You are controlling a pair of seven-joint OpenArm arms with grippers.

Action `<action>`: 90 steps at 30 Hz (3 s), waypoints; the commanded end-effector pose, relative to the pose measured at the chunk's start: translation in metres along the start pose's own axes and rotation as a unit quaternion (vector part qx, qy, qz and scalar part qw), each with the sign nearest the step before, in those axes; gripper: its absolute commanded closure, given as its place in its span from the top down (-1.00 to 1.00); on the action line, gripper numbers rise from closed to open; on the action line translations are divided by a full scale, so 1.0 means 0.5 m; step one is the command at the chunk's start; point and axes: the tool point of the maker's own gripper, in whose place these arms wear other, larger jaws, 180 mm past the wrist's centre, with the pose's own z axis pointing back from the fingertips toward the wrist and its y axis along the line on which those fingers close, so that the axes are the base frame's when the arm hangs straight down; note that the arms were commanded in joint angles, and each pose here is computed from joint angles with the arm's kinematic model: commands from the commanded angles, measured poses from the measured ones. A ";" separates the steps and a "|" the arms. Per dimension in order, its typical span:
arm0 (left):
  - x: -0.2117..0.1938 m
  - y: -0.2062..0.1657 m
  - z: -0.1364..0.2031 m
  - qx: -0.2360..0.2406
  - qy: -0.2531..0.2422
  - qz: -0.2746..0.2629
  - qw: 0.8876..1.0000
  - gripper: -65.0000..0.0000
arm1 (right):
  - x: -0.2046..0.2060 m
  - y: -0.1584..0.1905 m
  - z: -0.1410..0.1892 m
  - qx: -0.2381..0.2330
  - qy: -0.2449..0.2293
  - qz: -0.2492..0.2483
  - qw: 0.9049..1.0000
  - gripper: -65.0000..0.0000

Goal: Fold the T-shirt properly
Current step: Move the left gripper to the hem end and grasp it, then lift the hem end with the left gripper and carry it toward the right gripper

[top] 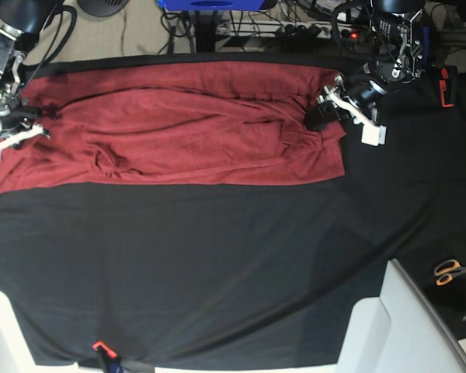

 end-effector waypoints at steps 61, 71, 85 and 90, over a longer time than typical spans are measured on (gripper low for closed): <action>-0.109 -0.523 -0.281 -0.099 0.231 -0.309 0.917 -1.00 | 0.026 -0.025 -0.015 -0.009 -0.012 0.000 1.000 -1.00; -0.138 -0.523 -0.300 -0.102 0.244 -0.303 0.916 -1.00 | 0.037 -0.025 -0.018 -0.010 -0.017 -0.004 1.000 -1.00; -0.124 -0.533 -0.305 -0.105 0.238 -0.310 0.915 -1.00 | 0.037 -0.021 -0.019 -0.007 -0.016 -0.002 1.000 -1.00; -0.113 -0.545 -0.309 -0.108 0.232 -0.314 0.914 -0.74 | 0.037 -0.020 -0.019 -0.007 -0.016 -0.001 1.000 -1.00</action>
